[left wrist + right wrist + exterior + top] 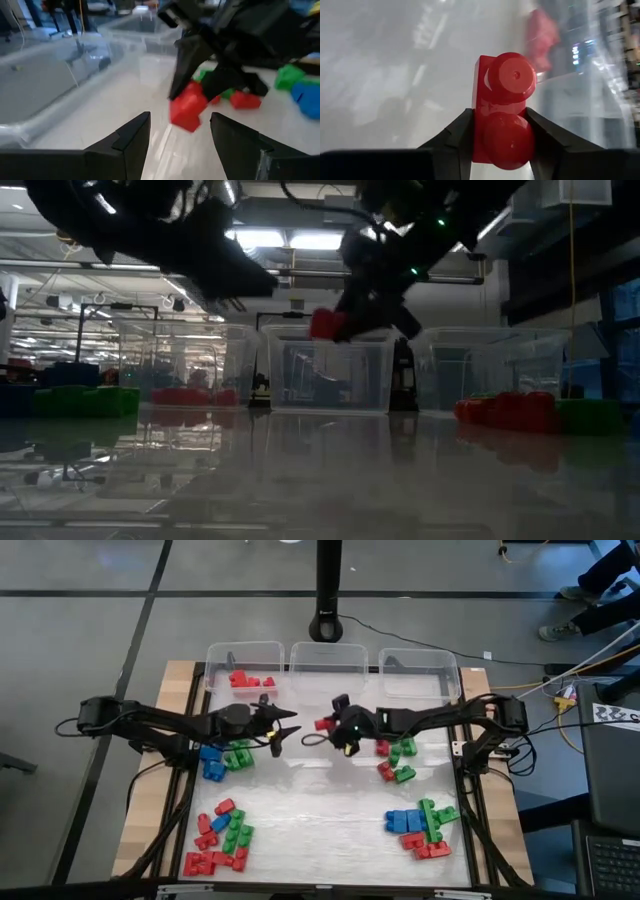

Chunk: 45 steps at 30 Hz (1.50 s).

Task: Sort blocks
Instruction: Put the red game piece into the left transparent bin

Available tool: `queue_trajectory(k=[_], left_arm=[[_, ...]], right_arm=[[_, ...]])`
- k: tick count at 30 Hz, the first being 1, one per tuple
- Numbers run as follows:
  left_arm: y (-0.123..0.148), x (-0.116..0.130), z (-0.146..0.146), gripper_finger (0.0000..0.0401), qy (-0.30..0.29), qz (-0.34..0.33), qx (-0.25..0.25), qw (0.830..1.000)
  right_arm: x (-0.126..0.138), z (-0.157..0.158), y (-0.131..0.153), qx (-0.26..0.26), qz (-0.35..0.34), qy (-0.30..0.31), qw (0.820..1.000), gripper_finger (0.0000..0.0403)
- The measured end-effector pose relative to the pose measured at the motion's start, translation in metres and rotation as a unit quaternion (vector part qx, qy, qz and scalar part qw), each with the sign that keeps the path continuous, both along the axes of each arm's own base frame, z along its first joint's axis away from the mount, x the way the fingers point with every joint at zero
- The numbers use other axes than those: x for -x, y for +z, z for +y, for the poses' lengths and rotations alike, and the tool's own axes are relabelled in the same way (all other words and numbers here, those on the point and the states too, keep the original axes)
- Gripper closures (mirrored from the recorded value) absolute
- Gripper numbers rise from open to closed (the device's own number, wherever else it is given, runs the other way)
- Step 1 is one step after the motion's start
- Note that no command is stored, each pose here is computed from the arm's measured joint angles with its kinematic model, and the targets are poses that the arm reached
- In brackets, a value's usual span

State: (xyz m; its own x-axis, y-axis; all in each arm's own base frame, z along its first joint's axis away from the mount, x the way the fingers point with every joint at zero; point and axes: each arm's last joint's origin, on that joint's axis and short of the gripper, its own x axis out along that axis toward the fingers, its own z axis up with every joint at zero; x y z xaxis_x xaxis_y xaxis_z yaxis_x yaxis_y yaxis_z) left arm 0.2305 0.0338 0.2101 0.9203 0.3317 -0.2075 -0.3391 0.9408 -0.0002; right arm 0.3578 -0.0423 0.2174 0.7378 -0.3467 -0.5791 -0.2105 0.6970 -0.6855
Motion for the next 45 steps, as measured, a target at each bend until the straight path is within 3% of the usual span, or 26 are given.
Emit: queue_trajectory(k=[6, 11, 16, 28, 37, 40, 45], left_arm=[[0.028, 0.028, 0.0, 0.0203, 0.053, -0.031, -0.019, 0.998], [0.052, 0.051, 0.003, 0.0203, 0.127, -0.067, -0.081, 0.986], [0.063, 0.067, 0.01, 0.0203, 0.172, -0.08, -0.114, 0.975], [0.063, 0.076, 0.015, 0.0203, 0.189, -0.069, -0.112, 0.973], [0.063, 0.076, 0.015, 0.0203, 0.19, -0.07, -0.108, 0.973], [0.063, 0.076, 0.015, 0.0203, 0.191, -0.073, -0.102, 0.974], [0.062, 0.076, 0.015, 0.0203, 0.191, -0.071, -0.1, 0.974]], right_arm=[[-0.011, -0.025, 0.03, 0.013, -0.082, -0.007, 0.997, 0.0258], [-0.024, -0.049, 0.049, 0.017, -0.158, -0.002, 0.987, 0.0258], [-0.046, -0.073, 0.055, 0.018, -0.189, 0.004, 0.982, 0.0257], [-0.13, -0.125, 0.048, 0.013, -0.225, 0.028, 0.974, 0.0256], [-0.158, -0.142, 0.023, 0.022, -0.226, 0.024, 0.974, 0.0254], [-0.16, -0.141, 0.021, 0.025, -0.224, 0.027, 0.974, 0.0234], [-0.159, -0.141, 0.02, 0.022, -0.215, 0.026, 0.976, 0.0166]])
